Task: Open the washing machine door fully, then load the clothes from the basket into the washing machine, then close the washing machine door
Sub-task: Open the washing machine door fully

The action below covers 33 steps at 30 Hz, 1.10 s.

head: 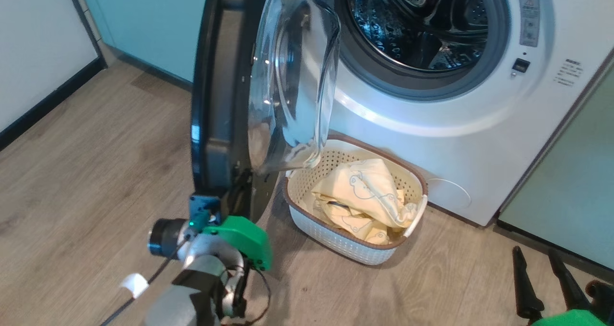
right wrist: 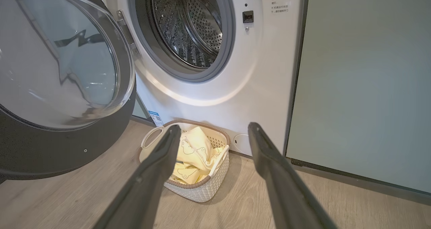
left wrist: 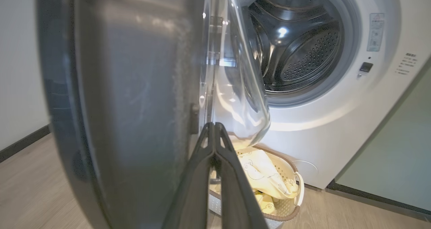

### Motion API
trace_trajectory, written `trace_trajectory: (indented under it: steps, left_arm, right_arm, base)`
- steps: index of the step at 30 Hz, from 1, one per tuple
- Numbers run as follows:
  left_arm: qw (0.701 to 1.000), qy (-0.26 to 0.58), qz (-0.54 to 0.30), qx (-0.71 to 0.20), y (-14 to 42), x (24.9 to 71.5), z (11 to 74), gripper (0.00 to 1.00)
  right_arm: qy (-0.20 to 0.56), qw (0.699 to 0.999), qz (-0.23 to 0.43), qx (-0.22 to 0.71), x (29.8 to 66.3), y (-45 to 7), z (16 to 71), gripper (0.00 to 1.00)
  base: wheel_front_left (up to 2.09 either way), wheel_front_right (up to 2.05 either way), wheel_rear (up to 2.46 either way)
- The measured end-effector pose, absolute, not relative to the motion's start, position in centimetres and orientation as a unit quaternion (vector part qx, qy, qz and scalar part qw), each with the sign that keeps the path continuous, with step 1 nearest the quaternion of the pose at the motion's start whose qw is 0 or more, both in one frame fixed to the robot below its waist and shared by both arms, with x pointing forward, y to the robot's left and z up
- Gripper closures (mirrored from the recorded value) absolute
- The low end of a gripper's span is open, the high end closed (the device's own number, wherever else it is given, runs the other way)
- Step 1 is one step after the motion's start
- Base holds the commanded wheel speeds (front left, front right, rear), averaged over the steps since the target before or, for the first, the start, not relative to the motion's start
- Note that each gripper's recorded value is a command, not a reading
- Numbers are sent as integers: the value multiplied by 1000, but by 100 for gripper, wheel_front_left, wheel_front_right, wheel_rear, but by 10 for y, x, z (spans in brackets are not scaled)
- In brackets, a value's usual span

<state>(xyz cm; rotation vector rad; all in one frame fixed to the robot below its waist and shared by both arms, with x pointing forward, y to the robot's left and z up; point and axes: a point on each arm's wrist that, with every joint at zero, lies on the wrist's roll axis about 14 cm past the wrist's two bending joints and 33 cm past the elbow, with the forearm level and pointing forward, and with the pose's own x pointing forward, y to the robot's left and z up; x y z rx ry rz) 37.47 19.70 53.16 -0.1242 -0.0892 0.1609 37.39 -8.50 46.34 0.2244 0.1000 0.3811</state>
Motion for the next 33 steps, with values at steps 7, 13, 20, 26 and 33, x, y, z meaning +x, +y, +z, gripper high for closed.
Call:
trace_trajectory:
  steps: [7, 13, 20, 26, 33]
  left_arm:
    - [990, -46, 129, -41, 240, 365, 532, 100]
    - [986, -46, 154, -37, 260, 360, 531, 100]
    - [980, -39, 191, -28, 289, 363, 530, 100]
    - [973, -39, 226, -29, 315, 371, 533, 100]
    - [964, -39, 260, -30, 343, 380, 536, 100]
  right_arm:
    - [55, 971, 204, 111, 377, -74, 461, 0]
    - [60, 969, 212, 112, 378, -68, 458, 0]
    - [75, 966, 220, 115, 380, -61, 448, 0]
    - [90, 964, 221, 119, 383, -59, 438, 0]
    - [88, 964, 221, 122, 395, -58, 436, 0]
  base:
    - [0, 0, 0]
    - [0, 0, 0]
    - [0, 0, 0]
    - [0, 0, 0]
    - [0, 0, 0]
